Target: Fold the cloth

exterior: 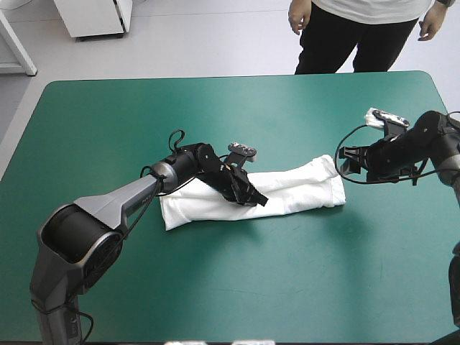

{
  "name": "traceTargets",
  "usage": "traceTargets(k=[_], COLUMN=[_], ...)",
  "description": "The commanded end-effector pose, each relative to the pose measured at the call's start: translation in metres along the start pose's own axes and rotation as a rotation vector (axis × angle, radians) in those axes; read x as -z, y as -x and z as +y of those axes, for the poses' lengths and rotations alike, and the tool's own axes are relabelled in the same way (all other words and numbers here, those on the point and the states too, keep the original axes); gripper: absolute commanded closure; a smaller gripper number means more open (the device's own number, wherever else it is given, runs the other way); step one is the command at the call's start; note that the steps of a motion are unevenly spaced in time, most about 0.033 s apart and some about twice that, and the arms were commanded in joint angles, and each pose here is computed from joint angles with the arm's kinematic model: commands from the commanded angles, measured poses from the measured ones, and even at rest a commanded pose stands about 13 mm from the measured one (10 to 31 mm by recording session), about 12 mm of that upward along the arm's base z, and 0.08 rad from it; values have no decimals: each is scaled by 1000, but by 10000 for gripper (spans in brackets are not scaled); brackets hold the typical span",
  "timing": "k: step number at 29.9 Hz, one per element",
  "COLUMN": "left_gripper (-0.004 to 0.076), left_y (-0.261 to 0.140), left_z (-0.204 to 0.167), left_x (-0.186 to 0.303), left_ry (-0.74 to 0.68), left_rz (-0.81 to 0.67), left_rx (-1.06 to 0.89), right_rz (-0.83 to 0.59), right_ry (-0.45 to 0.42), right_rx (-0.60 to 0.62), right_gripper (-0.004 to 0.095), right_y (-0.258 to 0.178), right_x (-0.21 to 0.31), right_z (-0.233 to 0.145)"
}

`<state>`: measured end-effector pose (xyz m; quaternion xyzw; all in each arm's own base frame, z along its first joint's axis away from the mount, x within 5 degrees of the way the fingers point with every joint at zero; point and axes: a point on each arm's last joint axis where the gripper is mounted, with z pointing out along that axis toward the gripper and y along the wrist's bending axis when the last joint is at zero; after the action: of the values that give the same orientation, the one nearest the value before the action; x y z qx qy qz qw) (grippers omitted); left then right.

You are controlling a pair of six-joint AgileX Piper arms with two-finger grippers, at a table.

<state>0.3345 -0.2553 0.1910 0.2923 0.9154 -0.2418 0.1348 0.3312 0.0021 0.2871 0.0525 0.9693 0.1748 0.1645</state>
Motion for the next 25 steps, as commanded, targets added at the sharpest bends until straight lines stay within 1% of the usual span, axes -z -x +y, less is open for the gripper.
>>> traceTargets(k=[1, 3, 6, 16, 19, 23, 25], left_gripper=[734, 734, 734, 734, 734, 734, 734], left_y=[-1, -2, -2, -3, -3, -3, -3], left_z=[-3, -1, 0, 0, 0, 0, 0], left_x=[-2, -2, -1, -1, -1, -1, -1], left_ry=[38, 55, 72, 71, 70, 70, 70], left_rz=[8, 14, 20, 26, 27, 27, 27], left_rx=[-30, -23, -30, -24, -22, -22, -22], right_rz=[-26, -1, 30, 109, 128, 146, 156], right_ry=[99, 107, 91, 80, 98, 138, 140], right_rx=[13, 5, 6, -24, -48, -43, -36], right_gripper=[286, 286, 286, 287, 287, 287, 287], right_y=[10, 11, 12, 14, 14, 14, 14], right_x=[-2, -12, -24, -54, -63, -73, -77], right_z=[6, 3, -2, -14, -16, -14, -12])
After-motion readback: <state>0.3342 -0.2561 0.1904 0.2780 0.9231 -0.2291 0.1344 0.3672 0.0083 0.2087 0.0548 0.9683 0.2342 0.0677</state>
